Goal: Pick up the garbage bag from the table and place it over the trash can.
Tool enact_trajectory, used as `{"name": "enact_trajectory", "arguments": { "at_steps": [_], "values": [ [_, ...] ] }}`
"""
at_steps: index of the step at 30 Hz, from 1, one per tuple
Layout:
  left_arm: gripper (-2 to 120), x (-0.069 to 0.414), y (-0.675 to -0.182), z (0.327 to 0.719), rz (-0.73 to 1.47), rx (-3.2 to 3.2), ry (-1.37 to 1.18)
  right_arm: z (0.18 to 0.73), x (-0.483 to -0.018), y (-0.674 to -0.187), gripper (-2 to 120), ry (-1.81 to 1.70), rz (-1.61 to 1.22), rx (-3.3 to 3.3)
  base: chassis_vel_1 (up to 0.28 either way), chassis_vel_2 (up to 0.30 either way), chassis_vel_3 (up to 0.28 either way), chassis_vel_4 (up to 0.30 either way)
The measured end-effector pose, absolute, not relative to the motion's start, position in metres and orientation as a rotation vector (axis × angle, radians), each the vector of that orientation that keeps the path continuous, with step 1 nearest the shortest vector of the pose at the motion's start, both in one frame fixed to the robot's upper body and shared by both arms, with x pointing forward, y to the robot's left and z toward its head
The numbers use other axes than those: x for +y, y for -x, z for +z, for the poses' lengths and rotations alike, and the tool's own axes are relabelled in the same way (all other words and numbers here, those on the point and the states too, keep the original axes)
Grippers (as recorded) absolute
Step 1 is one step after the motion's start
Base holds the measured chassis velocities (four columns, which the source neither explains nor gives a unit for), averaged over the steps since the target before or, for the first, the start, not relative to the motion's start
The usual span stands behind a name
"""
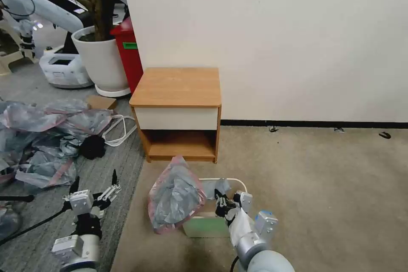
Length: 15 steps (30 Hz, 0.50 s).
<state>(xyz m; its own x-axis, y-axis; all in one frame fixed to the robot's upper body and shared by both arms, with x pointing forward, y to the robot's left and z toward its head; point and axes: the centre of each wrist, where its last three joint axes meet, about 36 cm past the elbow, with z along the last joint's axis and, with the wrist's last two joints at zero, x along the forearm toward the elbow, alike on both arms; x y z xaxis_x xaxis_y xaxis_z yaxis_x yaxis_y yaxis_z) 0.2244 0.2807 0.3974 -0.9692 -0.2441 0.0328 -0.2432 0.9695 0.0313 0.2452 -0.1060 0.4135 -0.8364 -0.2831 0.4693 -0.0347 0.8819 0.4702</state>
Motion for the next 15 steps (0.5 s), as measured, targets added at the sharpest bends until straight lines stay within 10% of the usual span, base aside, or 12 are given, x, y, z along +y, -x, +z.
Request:
{"name": "enact_trajectory", "arguments": {
  "at_steps": [15],
  "values": [
    [100,0.2811,-0.2273,0.3932,-0.044,-3.077,-0.37,0.415,-0.116,-0.2428,79,-0.183,-0.438,-2.511,0.0,0.0,0.0,0.0]
  ]
}}
